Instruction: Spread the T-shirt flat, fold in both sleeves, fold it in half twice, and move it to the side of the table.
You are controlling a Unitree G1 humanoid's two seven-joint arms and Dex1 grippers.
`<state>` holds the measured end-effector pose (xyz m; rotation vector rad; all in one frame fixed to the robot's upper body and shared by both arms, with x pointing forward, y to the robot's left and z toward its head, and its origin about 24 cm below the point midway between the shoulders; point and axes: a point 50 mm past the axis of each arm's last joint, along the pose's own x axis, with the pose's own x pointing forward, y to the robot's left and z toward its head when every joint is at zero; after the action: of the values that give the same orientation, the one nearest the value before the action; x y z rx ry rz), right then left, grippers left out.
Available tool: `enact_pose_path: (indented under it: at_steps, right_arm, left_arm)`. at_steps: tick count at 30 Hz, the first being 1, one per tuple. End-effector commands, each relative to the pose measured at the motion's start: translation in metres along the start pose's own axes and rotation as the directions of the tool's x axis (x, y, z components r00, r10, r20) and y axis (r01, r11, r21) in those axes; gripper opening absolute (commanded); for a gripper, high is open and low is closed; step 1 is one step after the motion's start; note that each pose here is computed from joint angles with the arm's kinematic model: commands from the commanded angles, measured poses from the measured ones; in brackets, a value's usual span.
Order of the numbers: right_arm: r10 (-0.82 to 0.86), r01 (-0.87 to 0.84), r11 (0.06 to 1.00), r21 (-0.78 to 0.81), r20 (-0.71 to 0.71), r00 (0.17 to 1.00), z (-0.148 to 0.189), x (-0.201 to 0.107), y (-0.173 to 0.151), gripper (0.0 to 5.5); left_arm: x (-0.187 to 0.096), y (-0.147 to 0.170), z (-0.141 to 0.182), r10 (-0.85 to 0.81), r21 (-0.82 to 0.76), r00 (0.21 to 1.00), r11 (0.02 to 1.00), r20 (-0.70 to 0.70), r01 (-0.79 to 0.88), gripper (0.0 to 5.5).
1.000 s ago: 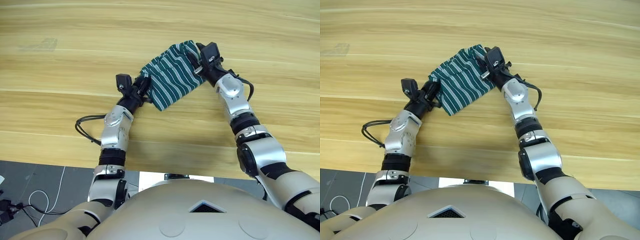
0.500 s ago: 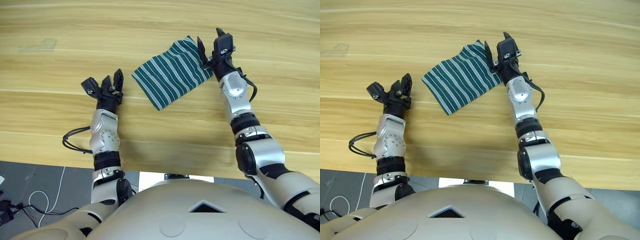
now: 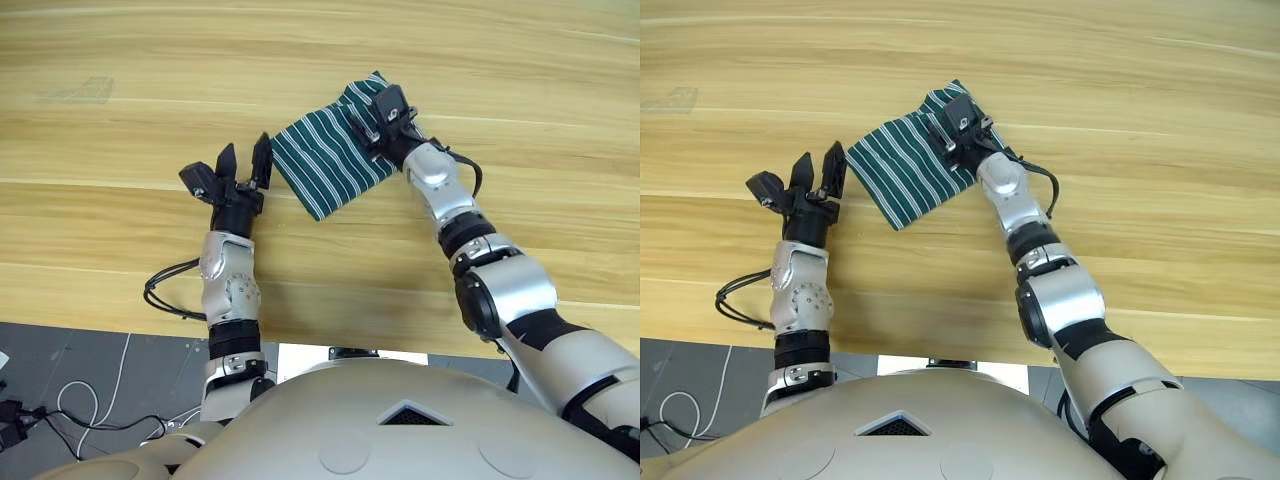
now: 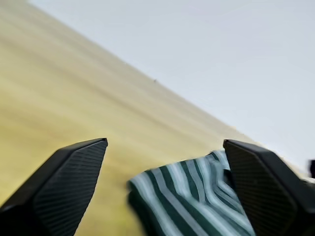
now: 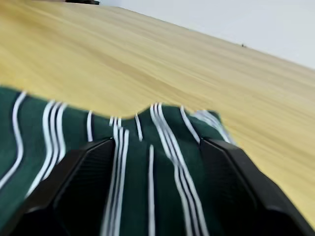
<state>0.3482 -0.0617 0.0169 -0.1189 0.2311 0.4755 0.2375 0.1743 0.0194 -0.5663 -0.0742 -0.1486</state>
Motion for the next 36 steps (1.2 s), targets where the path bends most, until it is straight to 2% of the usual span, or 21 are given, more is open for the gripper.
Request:
enact_pose_path:
  at_steps: [1,5,8,10,12,17,20,22,24,25,28,31,33,36]
  right_arm:
    - [-0.190,0.243,0.933,0.266,-0.208,0.959,-0.014,-0.004,-0.031,3.27]
    - [-0.362,0.467,0.819,0.334,-0.331,0.871,-0.023,-0.021,-0.075,3.27]
    - [-0.463,0.542,0.812,0.217,-0.325,0.824,-0.028,-0.032,-0.092,3.27]
    - [-0.472,0.506,0.848,0.160,-0.208,0.857,-0.020,-0.029,-0.089,3.27]
    - [-0.491,0.503,0.847,0.171,-0.110,0.864,-0.013,-0.030,-0.087,3.27]
    - [-0.653,0.652,0.742,0.157,-0.051,0.755,-0.013,-0.052,-0.115,3.27]
    - [-0.568,0.563,0.819,0.110,0.293,0.769,0.030,-0.056,-0.091,3.27]
    - [-0.410,0.432,0.901,0.034,0.391,0.824,0.043,-0.056,-0.053,3.27]
    - [-0.313,0.344,0.939,-0.018,0.368,0.875,0.040,-0.050,-0.029,3.27]
    - [-0.292,0.319,0.947,-0.040,0.313,0.904,0.031,-0.043,-0.022,3.27]
    - [-0.262,0.273,0.958,-0.083,0.123,0.957,0.003,-0.023,-0.013,3.27]
    - [-0.254,0.251,0.965,-0.079,-0.028,0.967,-0.017,-0.014,-0.013,3.27]
    - [-0.264,0.263,0.964,-0.027,-0.108,0.958,-0.025,-0.012,-0.018,3.27]
    - [-0.314,0.360,0.921,0.147,-0.263,0.912,-0.038,-0.015,-0.030,3.27]
  left_arm:
    - [-0.001,-0.011,0.018,-0.016,-0.012,0.999,1.000,0.049,0.016,4.36]
    - [-0.004,-0.018,0.039,-0.033,-0.035,0.994,0.999,0.108,0.037,4.36]
    - [-0.006,-0.019,0.045,-0.025,-0.035,0.990,0.999,0.137,0.030,4.36]
    - [-0.005,-0.018,0.042,-0.009,-0.046,0.992,0.999,0.127,0.014,4.36]
    - [-0.006,-0.015,0.038,0.013,-0.057,0.994,0.998,0.112,-0.007,4.36]
    - [-0.015,-0.010,0.033,0.056,-0.065,0.992,0.997,0.113,-0.049,4.36]
    - [-0.015,-0.011,0.027,0.064,-0.067,0.992,0.996,0.107,-0.057,4.36]
    - [-0.016,-0.011,0.023,0.068,-0.075,0.993,0.995,0.101,-0.060,4.36]
    - [-0.016,-0.011,0.021,0.068,-0.082,0.992,0.995,0.102,-0.060,4.36]
    - [-0.016,-0.013,0.020,0.064,-0.083,0.993,0.995,0.102,-0.056,4.36]
    - [-0.011,-0.019,0.017,0.039,-0.083,0.996,0.996,0.087,-0.031,4.36]
    - [-0.007,-0.024,0.013,0.019,-0.083,0.998,0.996,0.067,-0.013,4.36]
    - [-0.006,-0.027,0.014,0.007,-0.081,0.998,0.997,0.066,-0.001,4.36]
    - [-0.004,-0.033,0.019,-0.011,-0.079,0.997,0.997,0.073,0.017,4.36]
